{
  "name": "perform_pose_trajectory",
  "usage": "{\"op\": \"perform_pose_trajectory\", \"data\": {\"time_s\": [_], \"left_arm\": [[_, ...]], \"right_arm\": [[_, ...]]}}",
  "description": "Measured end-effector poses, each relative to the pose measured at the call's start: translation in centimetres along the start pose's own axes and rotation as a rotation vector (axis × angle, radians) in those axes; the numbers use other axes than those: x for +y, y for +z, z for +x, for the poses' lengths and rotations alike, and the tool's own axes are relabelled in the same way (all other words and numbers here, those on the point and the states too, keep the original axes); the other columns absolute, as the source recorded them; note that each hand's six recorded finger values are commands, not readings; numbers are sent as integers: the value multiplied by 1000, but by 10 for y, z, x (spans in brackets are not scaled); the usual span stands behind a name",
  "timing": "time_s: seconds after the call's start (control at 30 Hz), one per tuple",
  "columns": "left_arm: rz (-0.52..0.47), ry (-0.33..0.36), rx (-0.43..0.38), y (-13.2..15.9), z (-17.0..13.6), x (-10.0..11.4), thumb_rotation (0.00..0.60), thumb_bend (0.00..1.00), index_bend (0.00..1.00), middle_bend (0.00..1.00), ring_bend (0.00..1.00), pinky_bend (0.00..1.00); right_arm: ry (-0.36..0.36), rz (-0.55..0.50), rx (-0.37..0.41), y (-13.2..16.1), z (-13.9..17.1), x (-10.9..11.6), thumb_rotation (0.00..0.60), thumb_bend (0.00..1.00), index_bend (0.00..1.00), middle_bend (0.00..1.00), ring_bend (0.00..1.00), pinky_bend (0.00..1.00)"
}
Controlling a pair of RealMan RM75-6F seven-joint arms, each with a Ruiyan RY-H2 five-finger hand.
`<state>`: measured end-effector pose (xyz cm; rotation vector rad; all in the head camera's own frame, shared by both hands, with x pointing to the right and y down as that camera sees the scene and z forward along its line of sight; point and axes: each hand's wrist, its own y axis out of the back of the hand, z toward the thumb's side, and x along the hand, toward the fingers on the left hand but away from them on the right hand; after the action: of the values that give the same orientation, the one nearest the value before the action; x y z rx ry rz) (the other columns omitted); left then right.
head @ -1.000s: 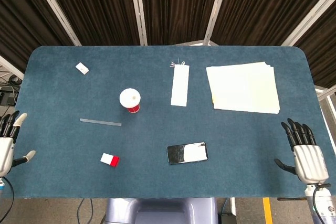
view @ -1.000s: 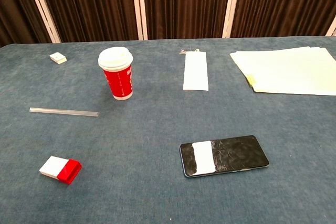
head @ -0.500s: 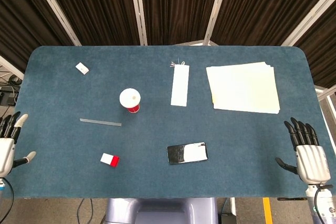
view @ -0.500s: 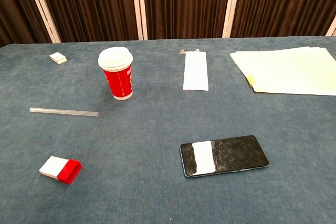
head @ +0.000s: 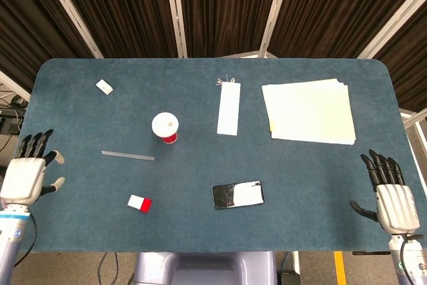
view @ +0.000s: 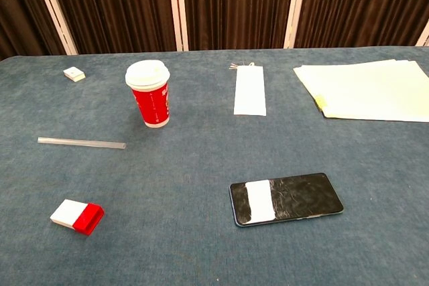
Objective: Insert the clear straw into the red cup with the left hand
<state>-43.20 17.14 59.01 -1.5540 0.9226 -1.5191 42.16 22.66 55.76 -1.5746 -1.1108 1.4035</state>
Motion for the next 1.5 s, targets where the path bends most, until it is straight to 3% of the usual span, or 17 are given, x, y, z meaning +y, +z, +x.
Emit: {"op": "perform_pose_trajectory", "data": {"time_s": [0.33,0.77,1.0,1.5], "left_arm": [[30,-64,-5,29,54,-29,600,383,509,6,0,0],[32,-171,-18,74,97,-75,600,386,508,8,0,0],[38,-202,-29,100,110,-94,600,386,508,10,0,0],[40,-245,-31,121,117,-117,600,386,509,12,0,0]], "right_arm": [[11,-15,-9,-2,-2,-2,600,125,0,0,0,0],[14,-34,-14,-3,-3,-1,600,124,0,0,0,0],[14,-37,-14,-4,-3,0,600,124,0,0,0,0],[15,-44,-17,-4,-3,0,600,125,0,0,0,0]]}}
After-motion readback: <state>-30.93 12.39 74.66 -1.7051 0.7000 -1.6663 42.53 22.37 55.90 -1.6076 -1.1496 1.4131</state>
